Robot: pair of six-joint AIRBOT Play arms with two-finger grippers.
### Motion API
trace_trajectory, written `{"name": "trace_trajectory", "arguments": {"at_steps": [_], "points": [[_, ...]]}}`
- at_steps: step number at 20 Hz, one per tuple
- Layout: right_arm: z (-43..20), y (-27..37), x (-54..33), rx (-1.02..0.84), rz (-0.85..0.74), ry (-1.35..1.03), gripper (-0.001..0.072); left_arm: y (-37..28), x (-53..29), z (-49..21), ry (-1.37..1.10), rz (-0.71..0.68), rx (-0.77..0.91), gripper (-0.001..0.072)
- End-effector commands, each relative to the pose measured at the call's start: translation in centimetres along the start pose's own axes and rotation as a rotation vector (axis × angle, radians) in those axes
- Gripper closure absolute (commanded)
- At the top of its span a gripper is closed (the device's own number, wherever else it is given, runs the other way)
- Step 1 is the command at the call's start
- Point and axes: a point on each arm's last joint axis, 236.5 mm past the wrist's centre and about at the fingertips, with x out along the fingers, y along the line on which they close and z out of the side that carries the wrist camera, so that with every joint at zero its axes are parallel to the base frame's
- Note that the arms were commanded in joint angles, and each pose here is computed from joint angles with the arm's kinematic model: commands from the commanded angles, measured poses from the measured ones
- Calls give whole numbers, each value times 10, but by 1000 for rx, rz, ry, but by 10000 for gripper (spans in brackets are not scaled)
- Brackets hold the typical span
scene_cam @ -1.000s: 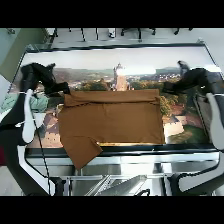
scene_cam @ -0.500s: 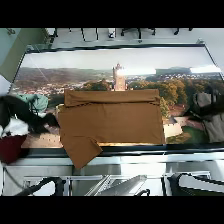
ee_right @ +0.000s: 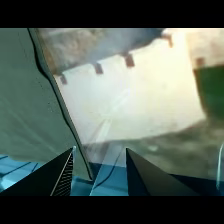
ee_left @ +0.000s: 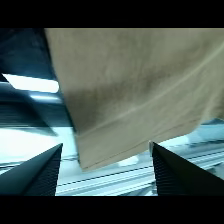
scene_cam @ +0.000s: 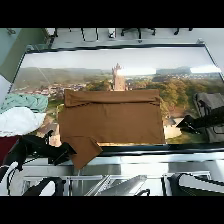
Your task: Fold the shirts.
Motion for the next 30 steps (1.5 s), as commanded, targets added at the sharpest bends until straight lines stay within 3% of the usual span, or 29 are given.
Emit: {"name": "trace_trajectory", "arguments": {"at_steps": [1,2,3,4,5,12,13,15,16,19,24,28,30], "points": [[-9,5,15,-14,9,42,341,0,16,21,-52,-37,-15,193],[-15,7,22,-18,12,72,335,-1,16,27,-44,-37,-4,349],[-22,8,29,-19,14,102,311,-3,12,34,-35,-37,8,454],[-29,9,35,-17,18,129,258,-8,6,41,-33,-39,22,607],[-36,9,42,-11,22,155,244,-14,-1,48,-40,-47,47,694],[-64,35,91,-56,46,279,248,-56,-65,65,-202,-70,195,694],[-62,45,97,-90,62,270,323,-59,-72,62,-214,-69,213,694],[-55,60,100,-135,93,245,667,-68,-87,55,-243,-71,255,694],[-51,63,98,-141,96,234,693,-73,-95,52,-261,-73,275,695],[-40,61,82,-125,71,176,694,-79,-116,33,-291,-51,310,695],[-35,5,29,27,-197,61,694,-41,-120,4,-304,106,281,695],[-28,5,17,40,-189,2,694,-40,-113,17,-331,92,268,695],[-13,25,19,30,-106,-55,694,-58,-116,37,-334,34,284,695]]}}
